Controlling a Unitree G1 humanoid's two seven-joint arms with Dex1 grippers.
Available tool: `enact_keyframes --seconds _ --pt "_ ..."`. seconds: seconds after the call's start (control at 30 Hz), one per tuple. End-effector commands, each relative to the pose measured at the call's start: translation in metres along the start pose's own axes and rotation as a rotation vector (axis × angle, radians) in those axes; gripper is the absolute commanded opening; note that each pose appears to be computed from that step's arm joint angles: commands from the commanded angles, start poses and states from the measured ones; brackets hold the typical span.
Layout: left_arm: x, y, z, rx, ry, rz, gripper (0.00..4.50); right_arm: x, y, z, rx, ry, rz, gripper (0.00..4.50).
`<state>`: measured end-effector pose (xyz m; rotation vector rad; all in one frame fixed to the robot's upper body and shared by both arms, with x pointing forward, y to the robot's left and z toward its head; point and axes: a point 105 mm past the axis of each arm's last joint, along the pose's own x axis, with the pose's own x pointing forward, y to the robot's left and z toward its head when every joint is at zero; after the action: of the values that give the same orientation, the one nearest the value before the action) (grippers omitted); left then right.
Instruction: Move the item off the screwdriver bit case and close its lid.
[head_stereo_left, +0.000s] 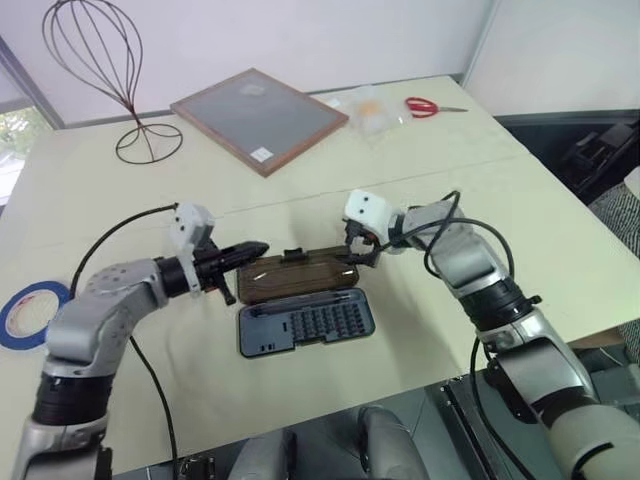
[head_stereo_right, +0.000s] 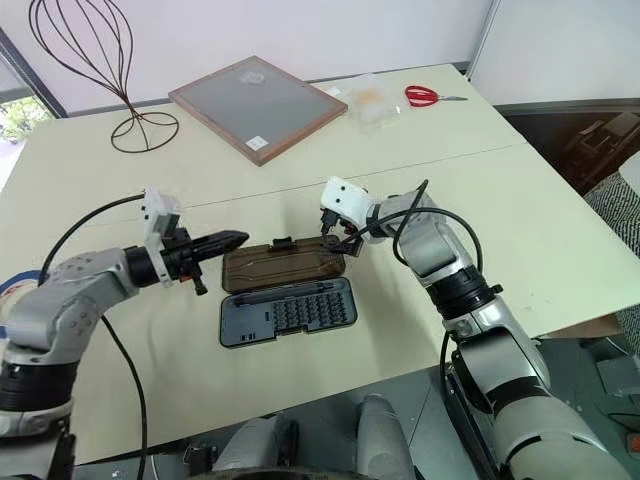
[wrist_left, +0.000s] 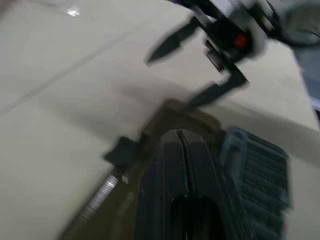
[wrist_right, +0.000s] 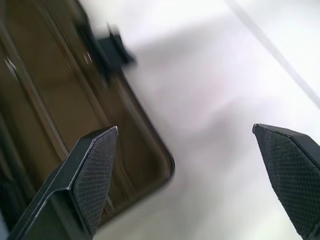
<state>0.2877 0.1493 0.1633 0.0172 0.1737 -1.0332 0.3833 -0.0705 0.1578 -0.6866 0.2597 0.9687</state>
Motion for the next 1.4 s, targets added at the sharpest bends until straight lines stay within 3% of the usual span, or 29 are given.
enact_keyframes --seconds 0.03,0.23,0.6,0.9,1.4 --pt "-0.002 -0.025 -0.011 0.001 0.075 -0.131 0.00 -0.009 -0.008 0.017 -0.011 -0.087 -0.039 4.47" --pt "-0.002 -0.032 -0.054 -0.013 0.194 -0.165 0.00 -0.010 -0.012 0.026 -0.003 -0.115 -0.025 4.47" --pt "-0.006 -0.024 -0.100 0.001 0.265 -0.093 0.00 -0.002 -0.015 0.039 -0.039 -0.089 0.031 4.47" --pt "-0.006 -0.021 -0.105 0.007 0.253 -0.060 0.00 0.022 0.009 0.044 -0.176 -0.058 0.299 4.47" --pt "-0.008 -0.025 -0.104 0.011 0.237 -0.026 0.00 0.050 -0.004 0.006 -0.137 0.038 0.254 4.47"
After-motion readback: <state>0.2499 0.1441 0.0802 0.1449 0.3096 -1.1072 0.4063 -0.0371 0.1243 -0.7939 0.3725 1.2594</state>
